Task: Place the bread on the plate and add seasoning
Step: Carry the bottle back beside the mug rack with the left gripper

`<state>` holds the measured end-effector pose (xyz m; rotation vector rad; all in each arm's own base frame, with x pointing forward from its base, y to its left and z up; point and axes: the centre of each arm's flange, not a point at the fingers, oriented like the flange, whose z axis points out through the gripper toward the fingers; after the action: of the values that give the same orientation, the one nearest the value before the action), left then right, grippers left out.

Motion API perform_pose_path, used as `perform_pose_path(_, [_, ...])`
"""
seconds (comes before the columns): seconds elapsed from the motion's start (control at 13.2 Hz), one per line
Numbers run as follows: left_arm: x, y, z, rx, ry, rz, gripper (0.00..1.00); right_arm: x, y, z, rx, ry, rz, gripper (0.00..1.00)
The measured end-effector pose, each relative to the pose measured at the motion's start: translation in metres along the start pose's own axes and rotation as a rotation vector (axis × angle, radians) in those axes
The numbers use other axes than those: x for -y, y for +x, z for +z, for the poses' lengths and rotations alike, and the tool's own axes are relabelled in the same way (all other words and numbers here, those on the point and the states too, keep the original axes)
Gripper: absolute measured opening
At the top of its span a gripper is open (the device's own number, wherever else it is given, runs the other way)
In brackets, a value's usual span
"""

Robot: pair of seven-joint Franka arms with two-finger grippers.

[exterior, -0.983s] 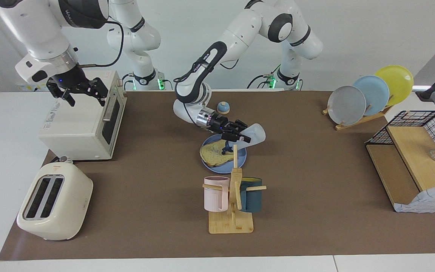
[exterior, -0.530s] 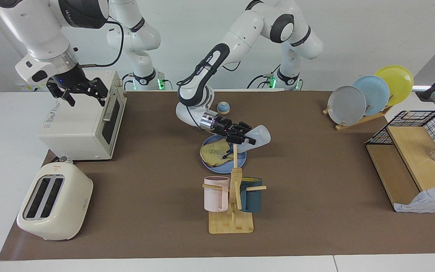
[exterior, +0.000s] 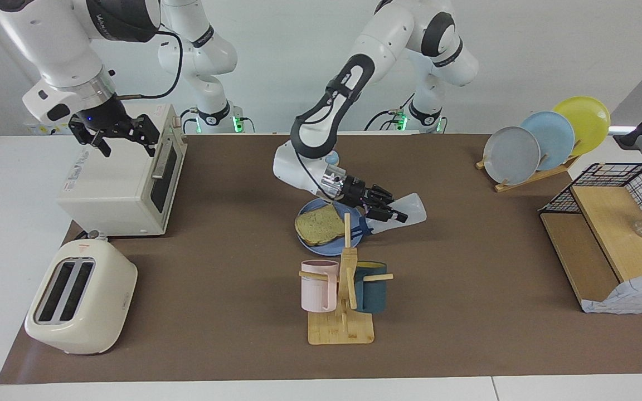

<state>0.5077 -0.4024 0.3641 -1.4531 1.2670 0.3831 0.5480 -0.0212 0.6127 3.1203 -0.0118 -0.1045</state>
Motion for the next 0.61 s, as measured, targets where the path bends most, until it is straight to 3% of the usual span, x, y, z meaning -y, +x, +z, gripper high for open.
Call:
perform_pose_path(0.15, [0.017,-0.023,0.009,-0.1,-0.113,-0.142,0.46,0.0,0.0,0.0,0.0,0.0,0.0,1.0])
perform_pose_path(0.38, [0.037,-0.03,0.03,-0.265,-0.266,-0.35,0.46,0.0,0.0,0.0,0.0,0.0,0.0,1.0])
perform_pose_path(0.61, [0.08,-0.083,0.074,-0.461,-0.422,-0.54,0.46,0.0,0.0,0.0,0.0,0.0,0.0,1.0])
